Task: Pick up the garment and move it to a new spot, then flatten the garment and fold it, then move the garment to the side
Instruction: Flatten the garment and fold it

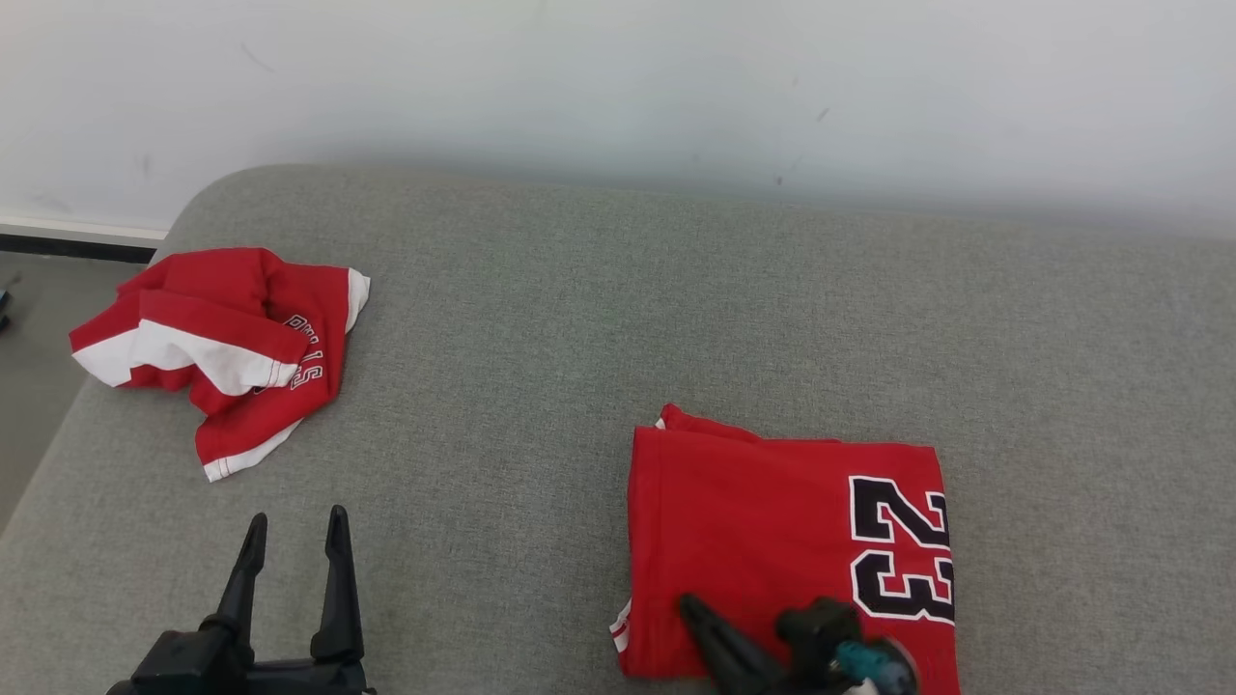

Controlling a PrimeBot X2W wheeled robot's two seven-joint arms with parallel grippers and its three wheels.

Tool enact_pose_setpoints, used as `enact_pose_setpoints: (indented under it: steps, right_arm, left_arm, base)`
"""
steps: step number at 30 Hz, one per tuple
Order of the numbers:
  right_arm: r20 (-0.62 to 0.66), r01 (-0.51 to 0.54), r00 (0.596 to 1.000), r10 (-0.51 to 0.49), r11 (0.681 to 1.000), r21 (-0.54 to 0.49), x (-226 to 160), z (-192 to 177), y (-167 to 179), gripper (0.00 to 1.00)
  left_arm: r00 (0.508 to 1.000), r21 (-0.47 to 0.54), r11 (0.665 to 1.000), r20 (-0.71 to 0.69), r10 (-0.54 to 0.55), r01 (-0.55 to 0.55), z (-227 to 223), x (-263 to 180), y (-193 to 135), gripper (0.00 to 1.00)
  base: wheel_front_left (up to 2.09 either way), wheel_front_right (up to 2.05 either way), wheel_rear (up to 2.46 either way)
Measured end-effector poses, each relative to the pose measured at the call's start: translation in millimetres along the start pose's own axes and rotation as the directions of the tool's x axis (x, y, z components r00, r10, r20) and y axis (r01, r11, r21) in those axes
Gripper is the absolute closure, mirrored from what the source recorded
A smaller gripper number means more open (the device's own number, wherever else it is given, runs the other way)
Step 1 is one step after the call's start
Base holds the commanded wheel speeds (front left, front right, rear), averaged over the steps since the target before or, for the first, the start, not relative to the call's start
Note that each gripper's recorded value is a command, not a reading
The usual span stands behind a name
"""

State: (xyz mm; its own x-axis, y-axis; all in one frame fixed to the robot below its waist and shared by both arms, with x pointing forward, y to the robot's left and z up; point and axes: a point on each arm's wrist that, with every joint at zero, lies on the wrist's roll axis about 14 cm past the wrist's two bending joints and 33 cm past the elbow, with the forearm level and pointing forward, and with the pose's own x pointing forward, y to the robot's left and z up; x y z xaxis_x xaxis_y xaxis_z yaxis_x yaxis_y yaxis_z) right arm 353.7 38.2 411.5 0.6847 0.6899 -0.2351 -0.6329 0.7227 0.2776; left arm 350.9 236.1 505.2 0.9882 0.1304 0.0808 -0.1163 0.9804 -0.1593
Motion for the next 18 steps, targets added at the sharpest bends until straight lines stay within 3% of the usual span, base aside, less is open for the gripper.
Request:
enact_pose_setpoints:
  steps: [3,6,14,18]
  right_arm:
    - [-0.008,-0.055,0.998,0.055,0.998,0.008,1.0,-3.9,20.0,1.00]
    - [0.043,-0.043,0.998,0.042,0.999,0.025,4.0,13.0,15.5,1.00]
    - [0.234,0.119,0.965,-0.119,0.993,0.012,-15.1,75.9,-46.1,1.00]
    - [0.277,0.203,0.940,-0.199,0.979,0.014,-34.9,85.7,-70.9,1.00]
  left_arm:
    - [1.000,-0.002,1.000,0.000,-0.005,0.005,0.0,0.3,-0.9,0.00]
    - [1.000,-0.007,1.000,0.002,-0.007,0.007,0.1,1.8,-2.0,0.00]
    - [0.999,-0.011,0.999,0.006,-0.042,0.042,0.3,8.4,-14.5,0.00]
    - [0.998,-0.014,0.998,0.009,-0.068,0.068,0.7,11.0,-23.4,0.00]
  base:
    - [0.00,0.00,0.00]
    - [0.00,0.00,0.00]
    - [0.00,0.00,0.00]
    - [0.00,0.00,0.00]
